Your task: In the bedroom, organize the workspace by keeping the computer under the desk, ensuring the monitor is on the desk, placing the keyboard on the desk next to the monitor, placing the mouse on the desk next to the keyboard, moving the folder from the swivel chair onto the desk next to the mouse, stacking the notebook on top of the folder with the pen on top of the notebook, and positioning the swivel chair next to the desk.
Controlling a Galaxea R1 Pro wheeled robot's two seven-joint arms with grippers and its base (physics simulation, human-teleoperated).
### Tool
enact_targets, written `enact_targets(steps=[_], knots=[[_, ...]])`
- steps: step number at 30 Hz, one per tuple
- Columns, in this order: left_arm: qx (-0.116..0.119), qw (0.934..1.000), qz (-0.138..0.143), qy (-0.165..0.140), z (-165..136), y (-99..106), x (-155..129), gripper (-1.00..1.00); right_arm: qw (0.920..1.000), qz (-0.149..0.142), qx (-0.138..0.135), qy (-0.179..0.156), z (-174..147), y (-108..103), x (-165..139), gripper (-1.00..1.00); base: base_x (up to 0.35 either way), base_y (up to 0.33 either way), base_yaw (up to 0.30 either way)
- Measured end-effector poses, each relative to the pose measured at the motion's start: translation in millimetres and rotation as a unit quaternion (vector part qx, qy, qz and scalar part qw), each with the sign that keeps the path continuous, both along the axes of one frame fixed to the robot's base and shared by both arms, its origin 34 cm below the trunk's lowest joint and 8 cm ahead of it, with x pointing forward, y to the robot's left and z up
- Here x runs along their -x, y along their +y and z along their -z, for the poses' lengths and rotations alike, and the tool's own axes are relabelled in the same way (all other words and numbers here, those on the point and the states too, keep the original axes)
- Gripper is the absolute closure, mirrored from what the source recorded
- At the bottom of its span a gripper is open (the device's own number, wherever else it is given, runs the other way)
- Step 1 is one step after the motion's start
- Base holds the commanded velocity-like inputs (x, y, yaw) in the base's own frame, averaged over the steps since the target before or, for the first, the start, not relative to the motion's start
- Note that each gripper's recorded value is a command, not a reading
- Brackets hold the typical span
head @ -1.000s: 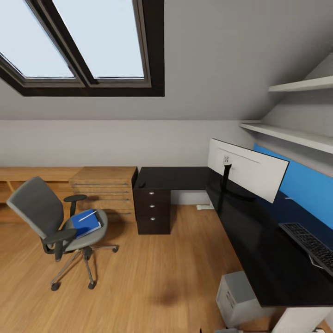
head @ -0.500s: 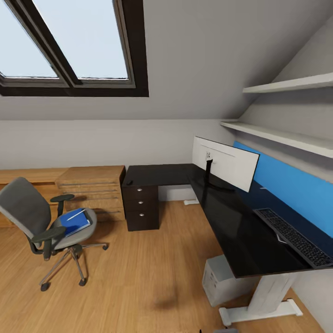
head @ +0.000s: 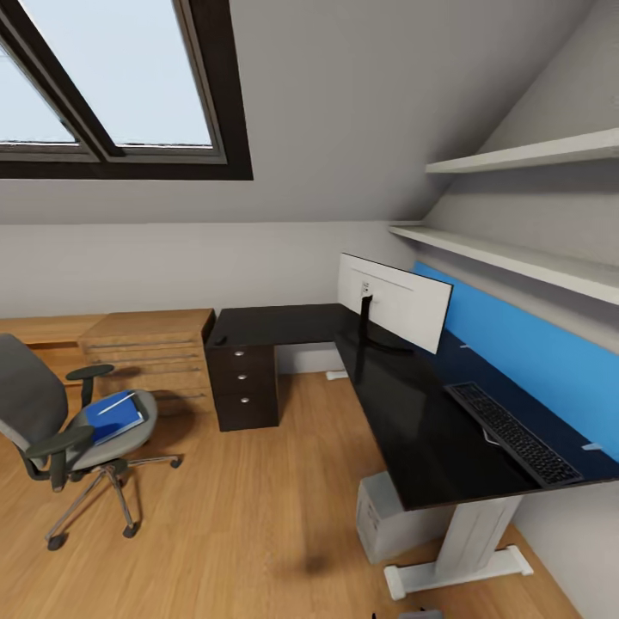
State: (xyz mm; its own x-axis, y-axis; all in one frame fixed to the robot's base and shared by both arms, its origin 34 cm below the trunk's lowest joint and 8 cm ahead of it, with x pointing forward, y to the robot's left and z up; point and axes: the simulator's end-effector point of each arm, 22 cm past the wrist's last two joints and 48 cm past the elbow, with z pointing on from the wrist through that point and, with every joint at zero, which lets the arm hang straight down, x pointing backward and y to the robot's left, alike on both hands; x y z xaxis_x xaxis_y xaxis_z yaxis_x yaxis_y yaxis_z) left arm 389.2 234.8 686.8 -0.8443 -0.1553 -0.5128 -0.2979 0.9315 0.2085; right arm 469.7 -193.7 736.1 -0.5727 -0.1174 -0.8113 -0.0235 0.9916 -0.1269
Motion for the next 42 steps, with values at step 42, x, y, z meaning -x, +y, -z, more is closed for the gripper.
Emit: enact_targets(steps=[42], knots=[[-0.002, 0.9999, 0.013, 0.003, 1.3, -3.9, 1.4, -1.0, 0.9999, -0.004, -0.003, -0.009, -3.1, 2.7, -4.1, -1.0, 0.0, -0.339, 0.054]])
